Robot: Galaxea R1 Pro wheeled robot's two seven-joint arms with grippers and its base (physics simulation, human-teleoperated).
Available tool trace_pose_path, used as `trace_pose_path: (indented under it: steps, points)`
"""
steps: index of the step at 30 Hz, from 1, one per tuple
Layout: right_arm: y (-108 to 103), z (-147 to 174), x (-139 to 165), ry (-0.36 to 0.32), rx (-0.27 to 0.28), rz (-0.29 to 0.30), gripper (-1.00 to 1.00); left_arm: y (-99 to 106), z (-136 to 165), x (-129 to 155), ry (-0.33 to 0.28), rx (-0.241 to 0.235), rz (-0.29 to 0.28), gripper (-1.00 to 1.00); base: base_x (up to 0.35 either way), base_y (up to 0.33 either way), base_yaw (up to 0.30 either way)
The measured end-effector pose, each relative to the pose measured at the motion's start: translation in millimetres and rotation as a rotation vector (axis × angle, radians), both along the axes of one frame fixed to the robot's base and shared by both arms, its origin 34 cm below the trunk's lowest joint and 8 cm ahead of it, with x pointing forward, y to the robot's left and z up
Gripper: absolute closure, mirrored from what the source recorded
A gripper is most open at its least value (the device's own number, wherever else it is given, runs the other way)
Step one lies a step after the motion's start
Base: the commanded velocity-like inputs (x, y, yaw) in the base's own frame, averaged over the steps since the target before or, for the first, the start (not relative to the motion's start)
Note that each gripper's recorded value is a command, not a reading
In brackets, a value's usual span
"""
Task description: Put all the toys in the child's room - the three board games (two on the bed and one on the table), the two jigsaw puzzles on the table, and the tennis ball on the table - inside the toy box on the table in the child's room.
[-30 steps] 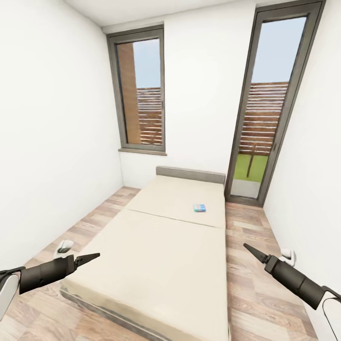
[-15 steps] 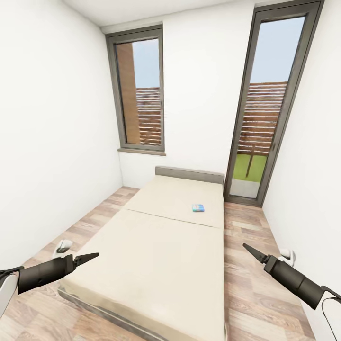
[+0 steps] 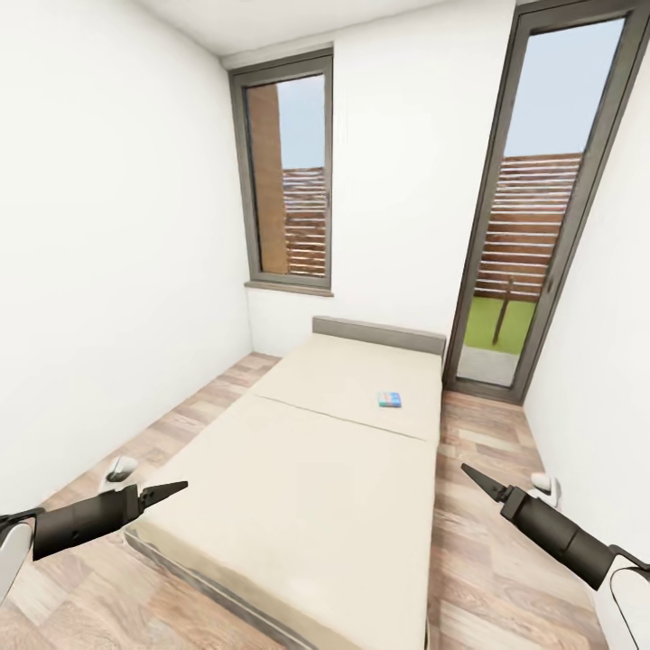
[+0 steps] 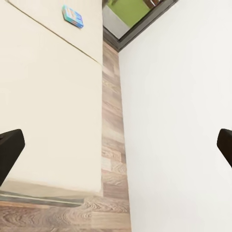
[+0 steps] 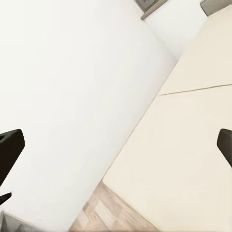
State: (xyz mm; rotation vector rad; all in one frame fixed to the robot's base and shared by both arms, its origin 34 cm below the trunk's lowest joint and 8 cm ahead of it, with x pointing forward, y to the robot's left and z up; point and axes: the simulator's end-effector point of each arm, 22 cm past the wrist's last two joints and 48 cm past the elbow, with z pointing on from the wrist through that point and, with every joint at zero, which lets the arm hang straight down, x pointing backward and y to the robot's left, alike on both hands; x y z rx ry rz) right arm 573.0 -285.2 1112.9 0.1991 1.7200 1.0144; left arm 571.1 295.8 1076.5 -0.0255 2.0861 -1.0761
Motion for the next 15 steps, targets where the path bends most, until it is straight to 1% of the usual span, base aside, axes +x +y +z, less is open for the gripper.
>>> trace_pose_path:
  steps: [15]
  points:
    - [0.0,-0.7,0.4,0.002,-0.002,-0.003,-1.00,0.0,0.2,0.0,0.000,-0.001,0.000,-1.00,0.000,-0.009,0.289]
